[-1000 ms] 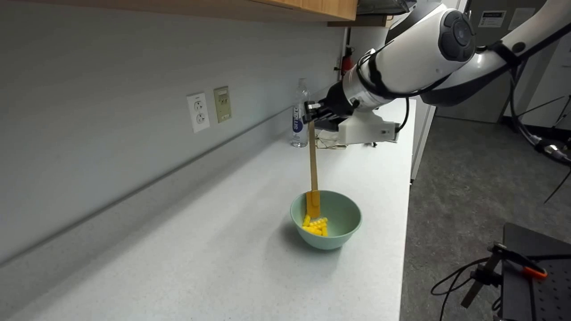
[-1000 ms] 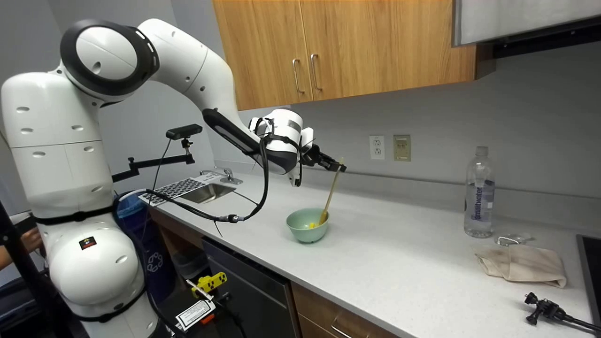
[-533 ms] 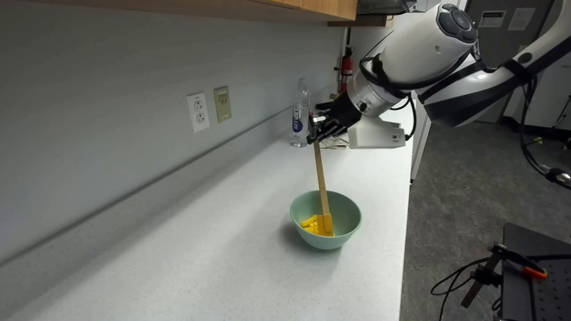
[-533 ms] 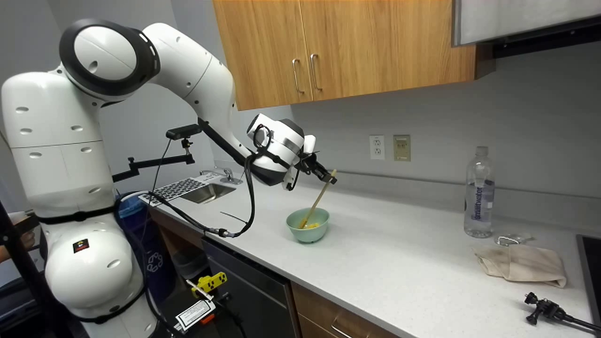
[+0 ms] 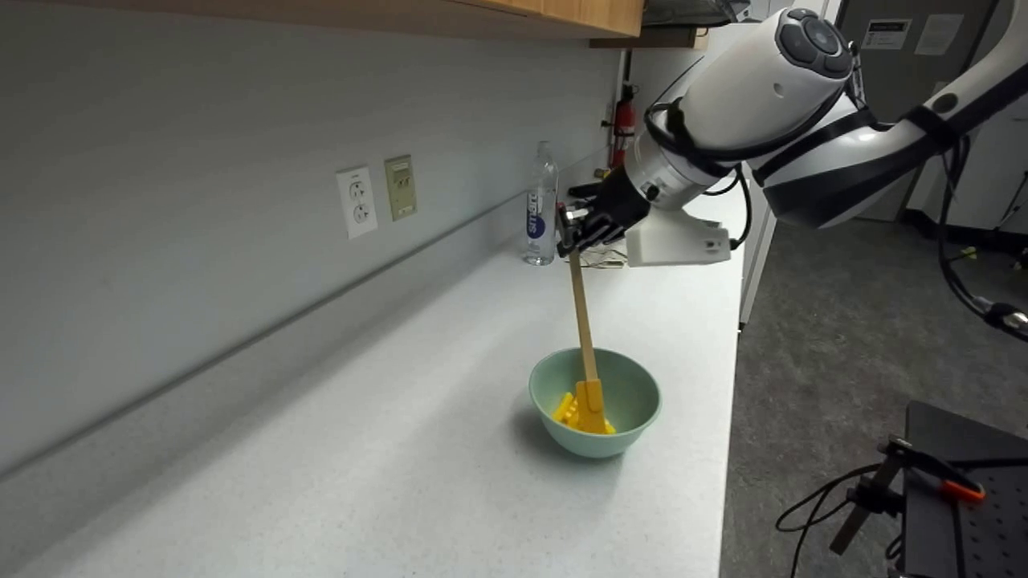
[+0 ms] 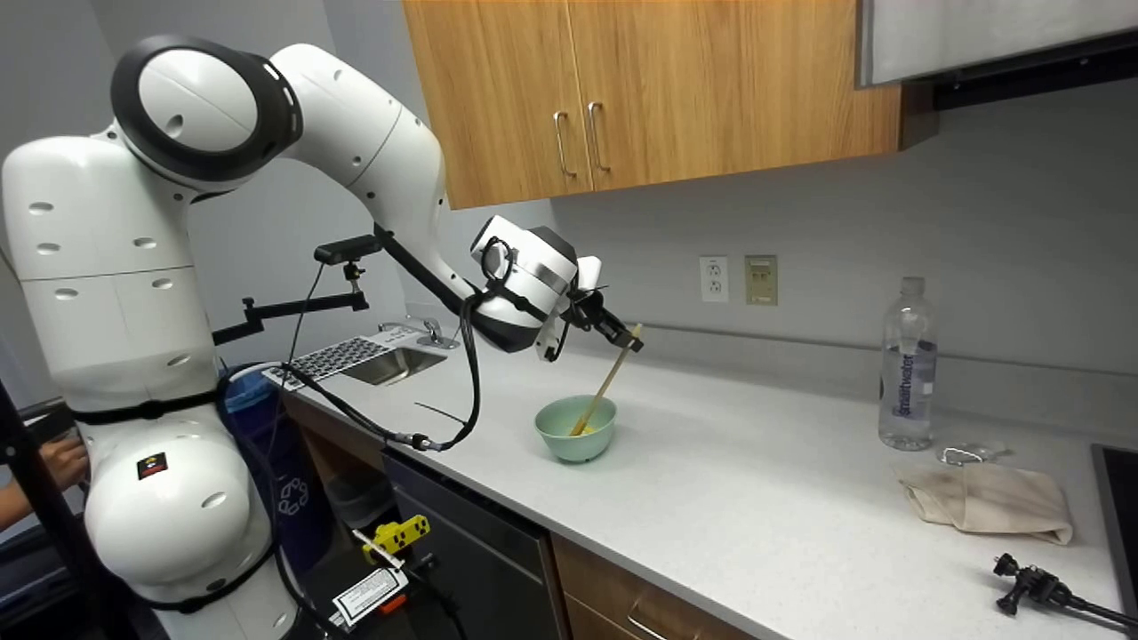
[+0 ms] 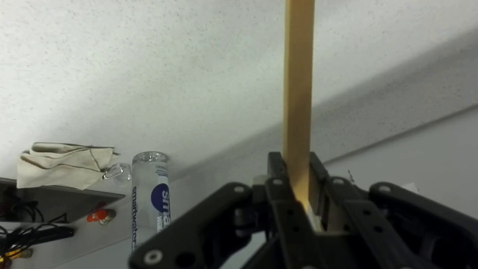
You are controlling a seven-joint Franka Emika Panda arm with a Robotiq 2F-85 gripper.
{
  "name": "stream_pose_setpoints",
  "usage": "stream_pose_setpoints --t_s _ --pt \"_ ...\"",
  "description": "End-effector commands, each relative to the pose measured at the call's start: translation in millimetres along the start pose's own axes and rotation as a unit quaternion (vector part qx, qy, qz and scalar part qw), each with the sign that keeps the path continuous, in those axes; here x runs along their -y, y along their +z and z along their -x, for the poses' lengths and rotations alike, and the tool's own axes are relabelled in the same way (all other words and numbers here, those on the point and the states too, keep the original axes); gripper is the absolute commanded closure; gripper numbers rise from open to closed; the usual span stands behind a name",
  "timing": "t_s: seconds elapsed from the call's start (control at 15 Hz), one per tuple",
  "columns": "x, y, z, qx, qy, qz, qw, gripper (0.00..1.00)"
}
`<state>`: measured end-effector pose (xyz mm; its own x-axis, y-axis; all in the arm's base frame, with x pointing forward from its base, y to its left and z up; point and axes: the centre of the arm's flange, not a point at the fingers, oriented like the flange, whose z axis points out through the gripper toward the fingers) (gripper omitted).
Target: Use the wooden spoon to mix the contents of the bowl
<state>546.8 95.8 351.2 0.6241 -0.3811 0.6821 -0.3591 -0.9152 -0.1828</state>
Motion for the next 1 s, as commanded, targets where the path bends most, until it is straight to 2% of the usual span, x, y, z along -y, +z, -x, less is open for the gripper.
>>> stream_pose_setpoints --t_s 0.0,0.27,0.47,0.93 --pt "4.4 -1.0 -10.6 -0.06 0.023 -0.007 0.9979 0.96" --pt "10.3 -6.8 -26.7 -0.113 0.036 -0.016 0.9928 0.96" --pt "9.2 -10.2 -29.0 -0.138 0.027 -0.022 0.9899 0.96" --pt "1.8 -9.0 -2.2 -0.128 0.008 -0.024 0.9915 0.96"
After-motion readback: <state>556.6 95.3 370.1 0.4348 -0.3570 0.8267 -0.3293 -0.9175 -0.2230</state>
